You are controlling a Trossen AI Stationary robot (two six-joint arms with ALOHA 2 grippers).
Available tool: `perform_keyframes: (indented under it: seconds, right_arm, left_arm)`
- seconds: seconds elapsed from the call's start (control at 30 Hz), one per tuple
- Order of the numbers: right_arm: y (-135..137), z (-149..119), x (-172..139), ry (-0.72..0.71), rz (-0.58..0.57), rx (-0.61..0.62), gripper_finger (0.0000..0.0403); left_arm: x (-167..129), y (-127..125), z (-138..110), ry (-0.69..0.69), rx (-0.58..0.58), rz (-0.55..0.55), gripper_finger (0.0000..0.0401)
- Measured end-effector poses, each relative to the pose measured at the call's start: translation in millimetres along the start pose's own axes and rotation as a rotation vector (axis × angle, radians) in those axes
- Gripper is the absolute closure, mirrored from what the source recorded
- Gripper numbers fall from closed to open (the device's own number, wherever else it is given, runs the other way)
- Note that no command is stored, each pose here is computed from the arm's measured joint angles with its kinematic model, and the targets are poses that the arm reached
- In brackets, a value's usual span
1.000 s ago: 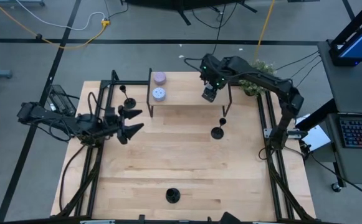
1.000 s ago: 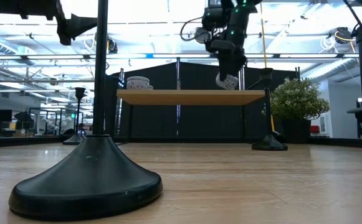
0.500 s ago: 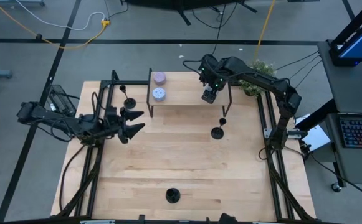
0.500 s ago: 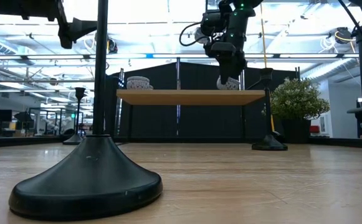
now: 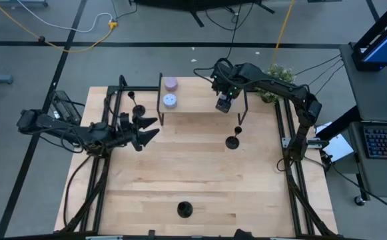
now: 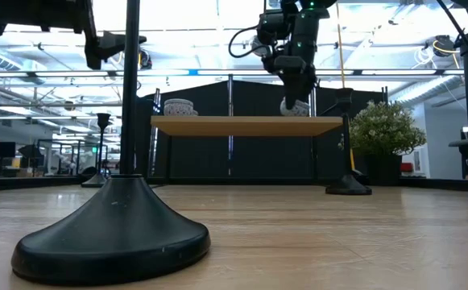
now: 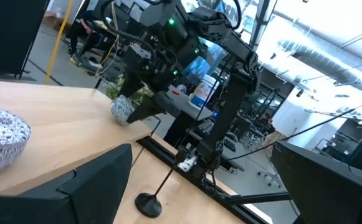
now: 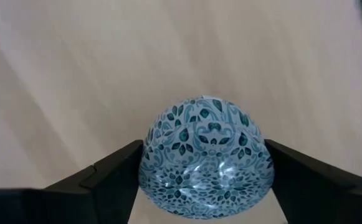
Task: Pick & Place candle stick holders
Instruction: Put the blue patterned scented candle on the shelf
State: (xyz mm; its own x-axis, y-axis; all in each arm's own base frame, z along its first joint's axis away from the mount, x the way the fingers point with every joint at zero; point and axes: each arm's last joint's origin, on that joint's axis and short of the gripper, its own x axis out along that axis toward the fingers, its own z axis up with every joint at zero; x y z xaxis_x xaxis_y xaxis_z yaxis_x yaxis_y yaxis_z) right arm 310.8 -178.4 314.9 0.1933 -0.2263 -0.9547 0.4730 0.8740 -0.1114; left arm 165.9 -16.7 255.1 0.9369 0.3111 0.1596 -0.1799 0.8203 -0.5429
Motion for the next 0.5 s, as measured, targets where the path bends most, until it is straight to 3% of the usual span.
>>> perform_keyframes:
  seconds: [0.5]
  right_arm:
    - [0.7,3.2,-0.2,-0.032,-0.028,-0.022,0.008]
  left_arm:
    - [0.0,0.0,0.3,-0.005,-0.036,0.005,0.0006]
